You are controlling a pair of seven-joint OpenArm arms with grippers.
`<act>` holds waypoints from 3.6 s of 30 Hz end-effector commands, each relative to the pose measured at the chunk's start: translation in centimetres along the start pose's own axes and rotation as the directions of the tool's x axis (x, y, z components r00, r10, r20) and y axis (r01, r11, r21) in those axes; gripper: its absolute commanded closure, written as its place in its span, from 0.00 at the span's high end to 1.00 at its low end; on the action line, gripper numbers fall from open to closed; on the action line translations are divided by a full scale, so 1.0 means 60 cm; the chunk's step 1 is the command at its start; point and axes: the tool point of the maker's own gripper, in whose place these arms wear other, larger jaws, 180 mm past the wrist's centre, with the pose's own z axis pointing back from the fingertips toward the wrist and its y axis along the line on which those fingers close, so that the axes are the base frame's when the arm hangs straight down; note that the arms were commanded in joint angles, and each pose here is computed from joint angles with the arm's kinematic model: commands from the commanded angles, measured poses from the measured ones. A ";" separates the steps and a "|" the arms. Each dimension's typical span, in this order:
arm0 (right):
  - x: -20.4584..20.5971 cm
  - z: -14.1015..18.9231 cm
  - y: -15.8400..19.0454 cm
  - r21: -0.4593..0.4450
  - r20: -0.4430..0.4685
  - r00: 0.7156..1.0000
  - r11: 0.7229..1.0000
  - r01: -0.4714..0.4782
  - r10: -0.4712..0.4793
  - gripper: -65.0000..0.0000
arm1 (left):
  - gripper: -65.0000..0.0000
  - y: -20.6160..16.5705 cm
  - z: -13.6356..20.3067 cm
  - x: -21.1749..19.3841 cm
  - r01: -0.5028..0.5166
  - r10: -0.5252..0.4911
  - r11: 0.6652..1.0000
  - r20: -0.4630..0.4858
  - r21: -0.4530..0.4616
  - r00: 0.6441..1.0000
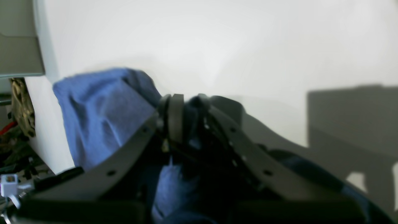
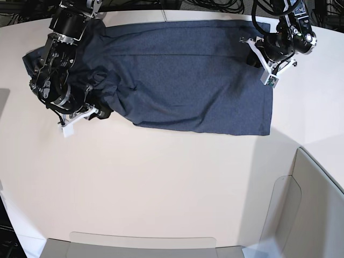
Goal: Layout the t-shirt on the table in an organized manner, then fold the t-shirt properly
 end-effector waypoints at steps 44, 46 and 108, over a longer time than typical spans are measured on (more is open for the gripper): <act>0.057 0.038 0.055 0.017 0.108 0.983 0.988 -0.152 0.149 0.40 | 0.16 0.000 0.004 0.008 0.003 -0.003 1.000 0.017 0.001 1.000; 0.053 0.037 0.053 0.016 0.103 0.984 0.989 -0.148 0.146 0.40 | 0.16 -0.001 0.003 0.008 0.004 -0.004 1.000 0.017 0.000 1.000; -0.012 -0.005 0.055 0.061 0.016 0.998 0.996 -0.060 0.059 0.01 | 0.16 0.003 -0.019 -0.028 -0.044 0.043 0.999 -0.042 -0.026 0.998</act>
